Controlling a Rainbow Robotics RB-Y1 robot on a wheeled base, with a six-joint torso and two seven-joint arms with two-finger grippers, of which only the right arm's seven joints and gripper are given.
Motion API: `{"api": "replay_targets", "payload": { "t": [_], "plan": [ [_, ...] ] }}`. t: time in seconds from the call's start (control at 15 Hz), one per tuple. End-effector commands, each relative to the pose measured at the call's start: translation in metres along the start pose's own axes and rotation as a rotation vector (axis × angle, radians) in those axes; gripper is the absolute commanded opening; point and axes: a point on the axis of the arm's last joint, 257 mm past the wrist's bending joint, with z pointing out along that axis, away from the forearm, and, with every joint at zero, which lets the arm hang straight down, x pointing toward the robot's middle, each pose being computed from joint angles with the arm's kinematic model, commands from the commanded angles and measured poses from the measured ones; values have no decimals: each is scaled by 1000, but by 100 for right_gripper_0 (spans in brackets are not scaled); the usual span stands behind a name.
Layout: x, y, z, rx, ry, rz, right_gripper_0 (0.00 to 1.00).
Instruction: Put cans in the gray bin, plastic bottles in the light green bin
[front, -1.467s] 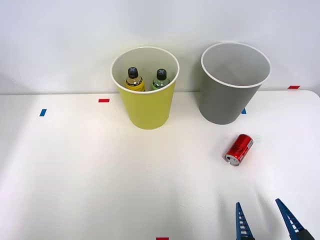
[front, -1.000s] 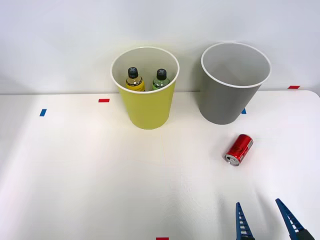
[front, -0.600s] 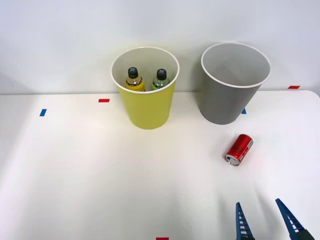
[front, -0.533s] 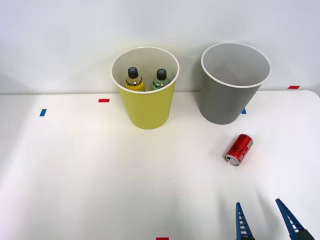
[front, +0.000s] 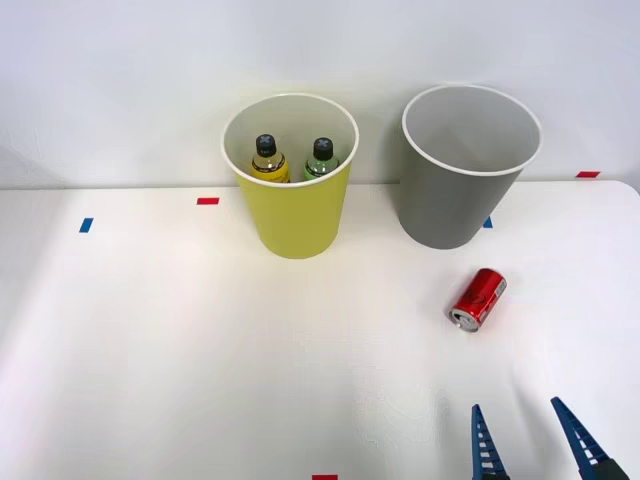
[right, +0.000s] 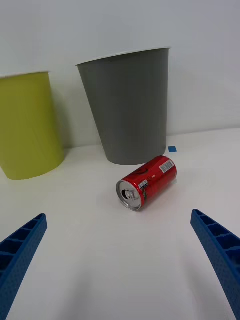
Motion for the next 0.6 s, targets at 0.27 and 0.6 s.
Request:
{"api": "replay_targets", "payload": {
  "t": [0.27, 0.6],
  "plan": [
    [0, 0, 0, 0, 0, 0, 100],
    [13, -23, -2, 57, 21, -9, 100]
  ]
}}
